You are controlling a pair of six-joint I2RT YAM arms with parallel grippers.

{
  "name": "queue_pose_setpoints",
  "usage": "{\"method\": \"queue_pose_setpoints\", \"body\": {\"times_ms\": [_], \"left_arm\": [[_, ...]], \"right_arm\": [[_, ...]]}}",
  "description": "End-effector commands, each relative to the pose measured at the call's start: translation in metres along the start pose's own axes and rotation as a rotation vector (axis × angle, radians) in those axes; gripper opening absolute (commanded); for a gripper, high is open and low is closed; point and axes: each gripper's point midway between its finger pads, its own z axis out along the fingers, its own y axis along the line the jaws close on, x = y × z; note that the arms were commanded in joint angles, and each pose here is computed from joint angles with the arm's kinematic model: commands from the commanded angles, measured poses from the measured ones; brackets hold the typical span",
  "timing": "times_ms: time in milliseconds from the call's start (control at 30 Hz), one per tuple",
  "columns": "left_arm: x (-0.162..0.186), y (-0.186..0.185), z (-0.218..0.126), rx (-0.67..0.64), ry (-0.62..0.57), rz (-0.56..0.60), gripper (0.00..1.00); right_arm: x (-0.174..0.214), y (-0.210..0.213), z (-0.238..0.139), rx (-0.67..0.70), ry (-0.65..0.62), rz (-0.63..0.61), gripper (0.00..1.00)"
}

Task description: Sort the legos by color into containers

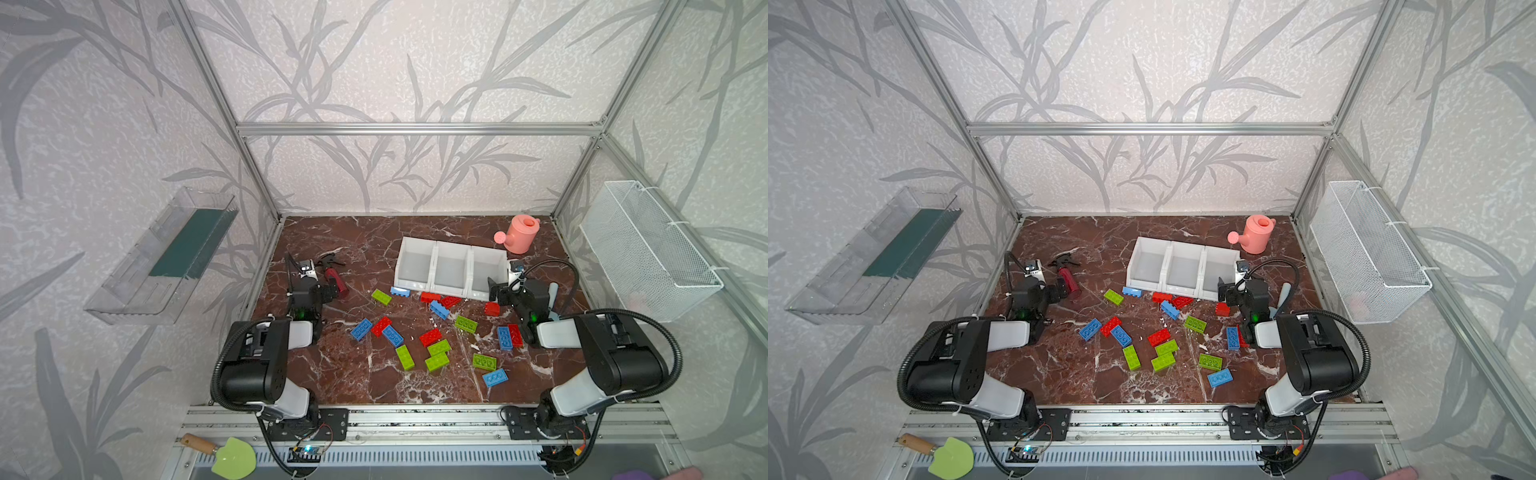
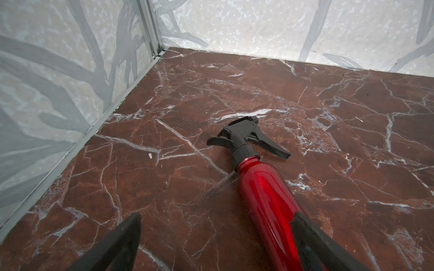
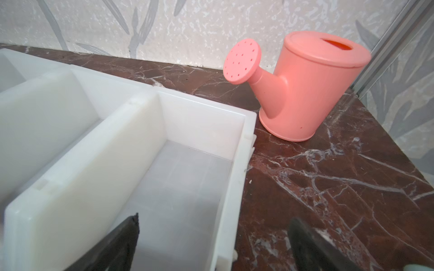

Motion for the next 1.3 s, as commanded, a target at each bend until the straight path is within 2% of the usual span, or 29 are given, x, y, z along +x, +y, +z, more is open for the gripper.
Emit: {"method": "queue_pose_setpoints", "body": {"times_ms": [0, 1267], "left_arm": [[-0.0069, -0.0005, 0.0001, 0.000, -0.018, 0.009, 0.99], [-0.0077, -0.0009, -0.0002, 0.005, -0.020, 0.008, 0.99]], "right_arm": [[-0.0071, 0.0002, 0.0002, -0.003, -0.022, -0.009, 0.99], [-0.0114, 0.0051, -0.0047, -0.011, -0.045, -0.029, 0.99]]}}
